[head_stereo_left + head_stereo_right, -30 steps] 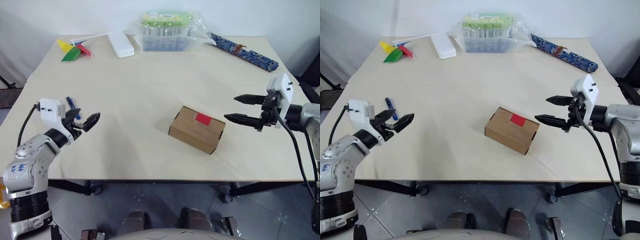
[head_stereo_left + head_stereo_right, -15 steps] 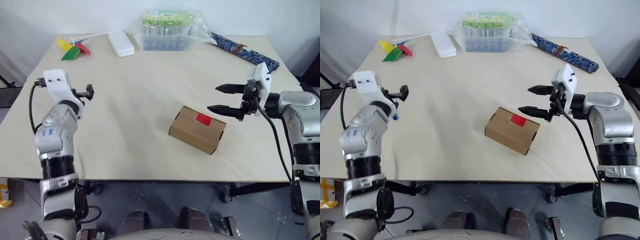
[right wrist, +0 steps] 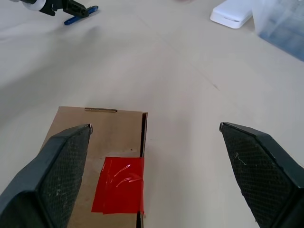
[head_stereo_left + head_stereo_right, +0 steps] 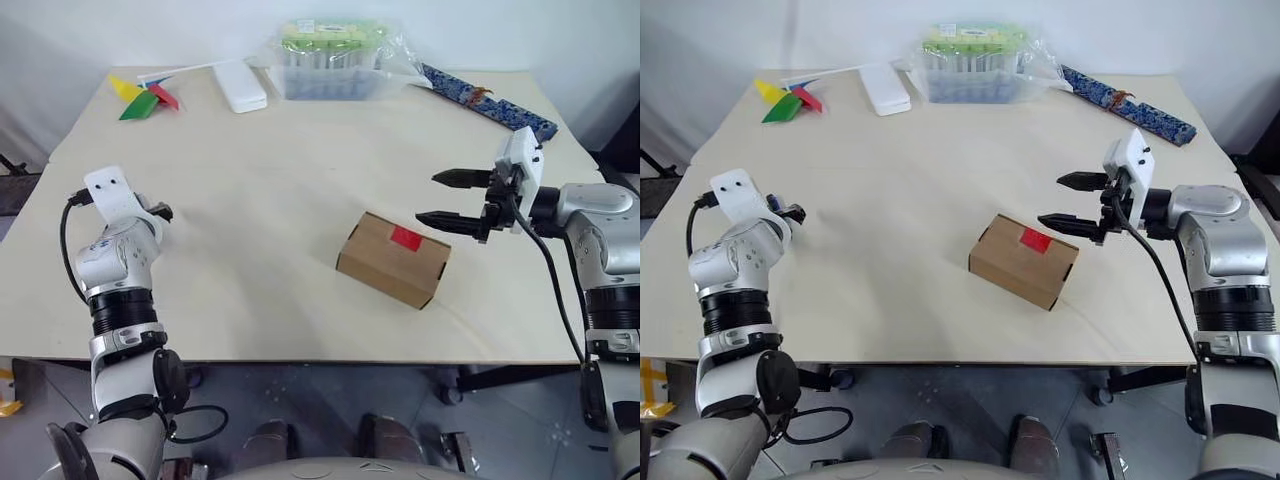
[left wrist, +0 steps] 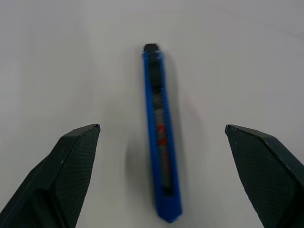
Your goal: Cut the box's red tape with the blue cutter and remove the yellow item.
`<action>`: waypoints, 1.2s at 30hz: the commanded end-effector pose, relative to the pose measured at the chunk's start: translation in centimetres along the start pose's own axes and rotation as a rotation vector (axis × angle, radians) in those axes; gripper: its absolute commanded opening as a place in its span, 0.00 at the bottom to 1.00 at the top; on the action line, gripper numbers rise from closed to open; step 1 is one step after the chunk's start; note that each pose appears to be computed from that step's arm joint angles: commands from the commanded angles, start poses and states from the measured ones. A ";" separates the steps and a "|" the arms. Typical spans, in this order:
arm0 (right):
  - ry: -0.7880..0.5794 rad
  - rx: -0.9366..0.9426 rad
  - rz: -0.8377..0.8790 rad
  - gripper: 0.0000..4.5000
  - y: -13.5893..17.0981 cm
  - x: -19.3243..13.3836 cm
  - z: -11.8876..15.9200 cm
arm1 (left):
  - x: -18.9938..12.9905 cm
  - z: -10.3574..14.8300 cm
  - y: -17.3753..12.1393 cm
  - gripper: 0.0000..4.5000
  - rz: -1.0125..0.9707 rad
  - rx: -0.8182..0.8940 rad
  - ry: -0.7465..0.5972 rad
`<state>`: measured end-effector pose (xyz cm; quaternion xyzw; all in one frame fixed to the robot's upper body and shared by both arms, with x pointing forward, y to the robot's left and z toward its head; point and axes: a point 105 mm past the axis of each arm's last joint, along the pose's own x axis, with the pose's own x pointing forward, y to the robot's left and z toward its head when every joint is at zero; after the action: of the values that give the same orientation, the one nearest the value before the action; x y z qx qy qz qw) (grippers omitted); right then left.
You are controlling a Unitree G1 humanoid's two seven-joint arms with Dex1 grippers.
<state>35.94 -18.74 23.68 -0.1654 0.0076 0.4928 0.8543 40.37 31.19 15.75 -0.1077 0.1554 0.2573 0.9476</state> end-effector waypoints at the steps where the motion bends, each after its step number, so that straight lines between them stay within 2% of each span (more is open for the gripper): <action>1: -0.024 -0.046 -0.034 1.00 -0.3 -1.2 1.5 | -0.2 0.4 0.2 1.00 0.013 -0.025 0.013; 7: -0.009 -0.046 -0.033 1.00 -0.2 -1.4 1.3 | -0.2 -1.6 0.4 1.00 0.017 0.013 0.109; 13: -0.004 -0.052 -0.030 1.00 -0.1 -1.4 1.3 | -0.2 -2.5 0.7 1.00 0.009 0.060 0.168; 17: -0.003 -0.056 -0.031 1.00 -0.1 -1.4 1.4 | 0.0 -2.5 1.6 0.80 0.046 0.059 0.188; 27: 0.005 -0.064 -0.030 1.00 0.2 -1.8 1.5 | 0.3 -2.6 2.7 0.12 0.054 0.047 0.198; 30: 0.014 -0.067 -0.034 1.00 0.3 -2.2 1.5 | 0.3 -2.7 4.3 0.10 0.074 0.042 0.202; 36: 0.020 -0.070 -0.045 1.00 0.2 -2.6 1.7 | 0.1 -2.5 5.5 0.09 0.048 0.090 0.203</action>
<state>34.66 -20.11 24.21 -0.1912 0.0196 0.4752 0.8586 38.15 34.10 14.28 -0.0949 0.2319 0.2484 0.9357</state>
